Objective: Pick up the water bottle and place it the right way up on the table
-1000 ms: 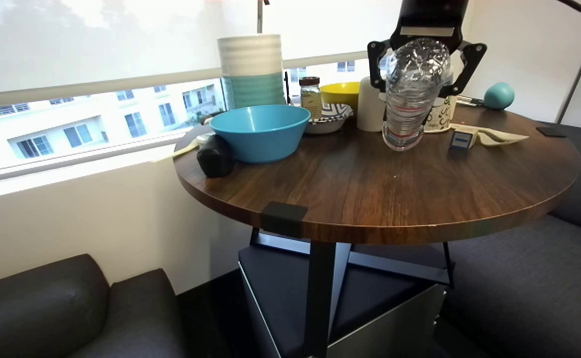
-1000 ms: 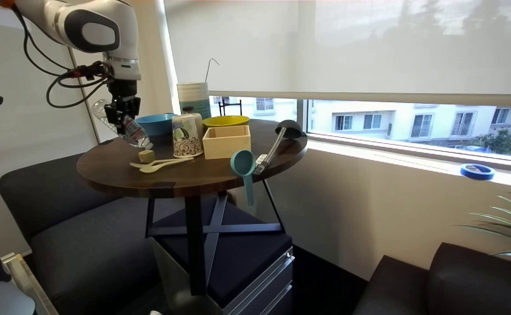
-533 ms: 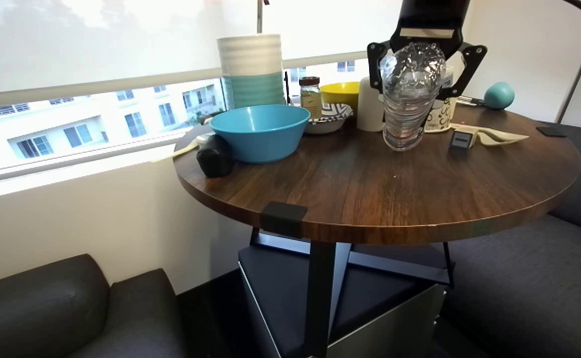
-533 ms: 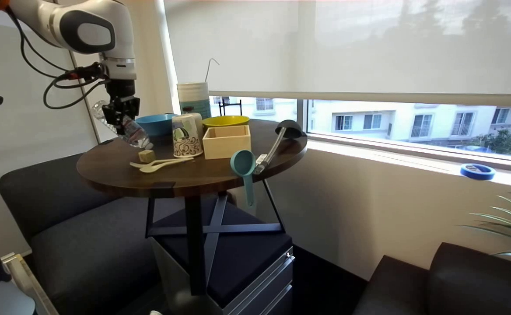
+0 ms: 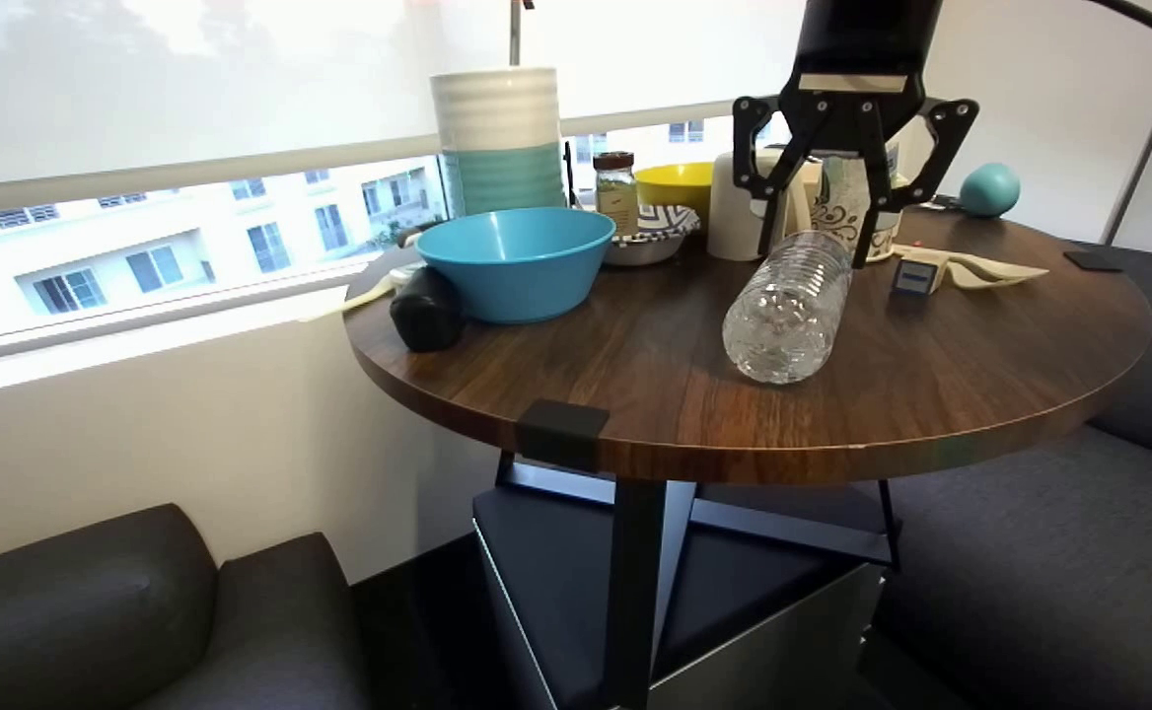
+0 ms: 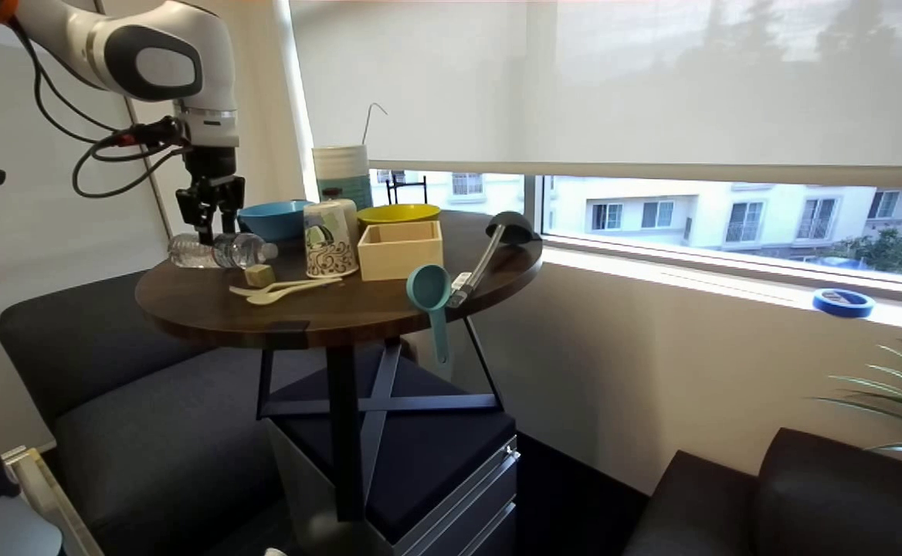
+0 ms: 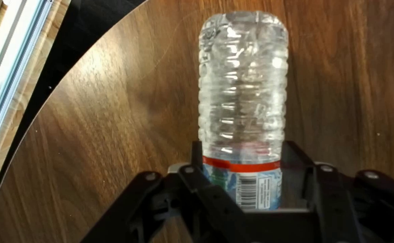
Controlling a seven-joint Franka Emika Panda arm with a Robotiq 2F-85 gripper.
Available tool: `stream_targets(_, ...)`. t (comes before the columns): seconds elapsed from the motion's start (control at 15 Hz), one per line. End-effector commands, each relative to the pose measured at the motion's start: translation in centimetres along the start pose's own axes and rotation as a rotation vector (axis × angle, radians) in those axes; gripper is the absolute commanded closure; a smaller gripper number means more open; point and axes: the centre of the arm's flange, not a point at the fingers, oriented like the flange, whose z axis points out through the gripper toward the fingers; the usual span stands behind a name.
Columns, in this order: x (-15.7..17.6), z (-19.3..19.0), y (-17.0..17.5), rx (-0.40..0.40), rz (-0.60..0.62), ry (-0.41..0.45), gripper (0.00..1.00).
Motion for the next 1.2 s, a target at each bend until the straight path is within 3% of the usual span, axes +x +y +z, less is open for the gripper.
stream_targets(0.0, -0.4, -0.2, 0.4, 0.011, 0.011, 0.011, 0.22)
stream_targets(0.33, 0.9, -1.7, 0.5, 0.037, -0.037, 0.077, 0.0)
stream_targets(0.6, 3.5, -2.2, 0.9, 0.05, -0.139, 0.104, 0.0)
stream_targets(1.13, 8.7, -1.2, 1.1, 0.043, -0.173, -0.033, 0.0)
